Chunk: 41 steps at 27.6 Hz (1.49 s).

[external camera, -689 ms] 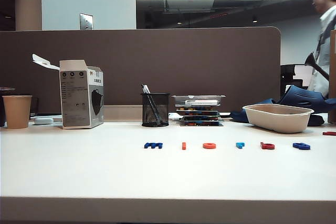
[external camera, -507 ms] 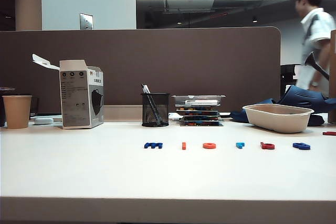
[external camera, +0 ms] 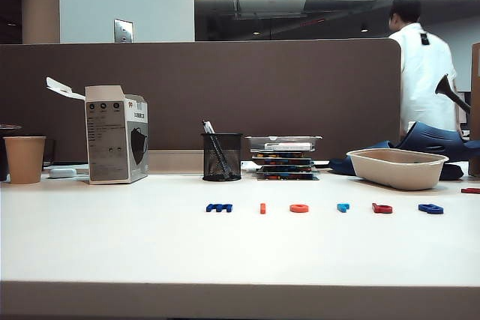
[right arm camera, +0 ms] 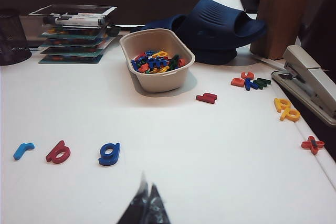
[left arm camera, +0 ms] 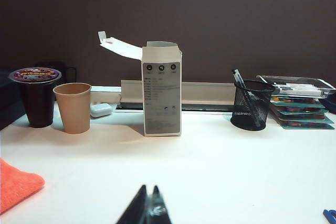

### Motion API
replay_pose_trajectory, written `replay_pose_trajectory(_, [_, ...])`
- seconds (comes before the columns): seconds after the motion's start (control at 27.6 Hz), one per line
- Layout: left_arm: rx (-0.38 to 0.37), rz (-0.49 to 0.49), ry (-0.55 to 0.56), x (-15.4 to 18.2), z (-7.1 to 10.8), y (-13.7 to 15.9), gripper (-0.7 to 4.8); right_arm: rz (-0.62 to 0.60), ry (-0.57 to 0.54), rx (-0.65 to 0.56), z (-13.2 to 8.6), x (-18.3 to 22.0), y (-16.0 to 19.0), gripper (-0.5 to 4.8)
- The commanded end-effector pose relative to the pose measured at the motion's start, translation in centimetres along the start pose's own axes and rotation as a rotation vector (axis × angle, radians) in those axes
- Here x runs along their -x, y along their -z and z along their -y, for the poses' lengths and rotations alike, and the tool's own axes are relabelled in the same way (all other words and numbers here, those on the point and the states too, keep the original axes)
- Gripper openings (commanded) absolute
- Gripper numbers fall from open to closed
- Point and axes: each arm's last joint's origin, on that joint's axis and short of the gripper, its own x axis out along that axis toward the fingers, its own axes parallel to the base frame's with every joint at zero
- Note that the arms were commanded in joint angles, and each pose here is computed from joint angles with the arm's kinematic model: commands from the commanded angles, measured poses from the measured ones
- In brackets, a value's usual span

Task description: Select the appropriate letters from the row of letter magnets placed on the table to arrange into the word "big".

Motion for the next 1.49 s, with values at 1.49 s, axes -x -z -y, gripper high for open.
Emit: replay_pose_trajectory(1.49, [0.454,-0.620,0.541,-2.5,3.6,-26.9,-0.05,0.010,0.002,0.004,0.0,0.0,0.0,-0.05])
